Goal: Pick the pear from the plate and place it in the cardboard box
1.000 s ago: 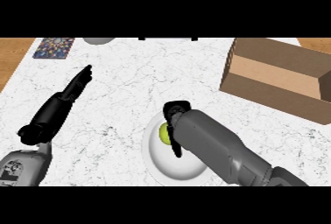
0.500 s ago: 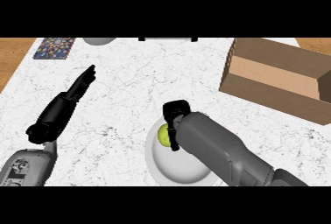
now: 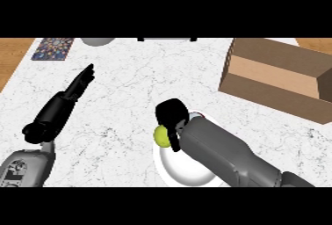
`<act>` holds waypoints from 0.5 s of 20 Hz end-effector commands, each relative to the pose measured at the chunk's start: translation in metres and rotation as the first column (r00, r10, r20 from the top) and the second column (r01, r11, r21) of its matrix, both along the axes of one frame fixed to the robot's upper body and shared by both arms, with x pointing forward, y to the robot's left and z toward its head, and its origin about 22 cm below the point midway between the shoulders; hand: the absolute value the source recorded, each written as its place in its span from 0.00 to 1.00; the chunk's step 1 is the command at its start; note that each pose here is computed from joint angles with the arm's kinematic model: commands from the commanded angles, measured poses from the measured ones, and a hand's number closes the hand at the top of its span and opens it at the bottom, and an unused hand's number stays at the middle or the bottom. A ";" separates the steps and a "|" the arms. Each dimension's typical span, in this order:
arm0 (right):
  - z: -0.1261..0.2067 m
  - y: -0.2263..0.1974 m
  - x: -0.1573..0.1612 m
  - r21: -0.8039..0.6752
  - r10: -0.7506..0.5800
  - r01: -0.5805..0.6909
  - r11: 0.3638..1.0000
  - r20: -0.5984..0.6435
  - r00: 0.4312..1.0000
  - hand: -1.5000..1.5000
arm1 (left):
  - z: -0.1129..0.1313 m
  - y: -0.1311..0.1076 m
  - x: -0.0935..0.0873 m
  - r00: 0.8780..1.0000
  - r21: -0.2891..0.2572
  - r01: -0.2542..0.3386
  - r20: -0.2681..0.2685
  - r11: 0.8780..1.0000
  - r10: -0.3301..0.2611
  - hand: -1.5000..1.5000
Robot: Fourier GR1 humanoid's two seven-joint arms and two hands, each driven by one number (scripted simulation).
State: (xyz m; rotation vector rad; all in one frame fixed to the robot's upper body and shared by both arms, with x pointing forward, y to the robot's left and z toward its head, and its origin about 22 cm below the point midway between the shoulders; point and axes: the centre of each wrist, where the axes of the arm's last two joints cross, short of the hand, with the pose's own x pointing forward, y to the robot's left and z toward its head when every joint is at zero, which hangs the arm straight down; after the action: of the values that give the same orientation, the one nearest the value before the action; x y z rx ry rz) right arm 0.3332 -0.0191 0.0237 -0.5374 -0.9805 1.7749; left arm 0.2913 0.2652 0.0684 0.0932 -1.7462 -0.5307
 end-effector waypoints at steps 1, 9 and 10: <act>0.016 -0.012 -0.013 0.208 0.279 -0.314 0.926 0.181 0.943 1.00 | -0.001 0.005 -0.002 1.000 0.002 -0.025 -0.009 1.000 0.025 0.50; 0.049 -0.094 -0.037 0.270 0.395 -0.593 0.758 0.533 0.748 1.00 | 0.002 0.013 -0.010 0.998 0.005 -0.057 -0.009 0.998 0.057 0.50; 0.052 -0.101 -0.044 0.281 0.381 -0.607 0.743 0.567 0.730 1.00 | -0.013 0.017 -0.016 0.998 0.003 -0.062 -0.018 0.998 0.062 0.50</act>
State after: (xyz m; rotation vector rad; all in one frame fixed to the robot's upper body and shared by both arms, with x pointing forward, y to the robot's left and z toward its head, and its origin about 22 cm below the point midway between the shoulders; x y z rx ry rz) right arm 0.3052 -0.0856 0.0616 -0.3933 -1.8033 1.8294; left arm 0.2822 0.2774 0.0626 0.1317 -1.7253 -0.4957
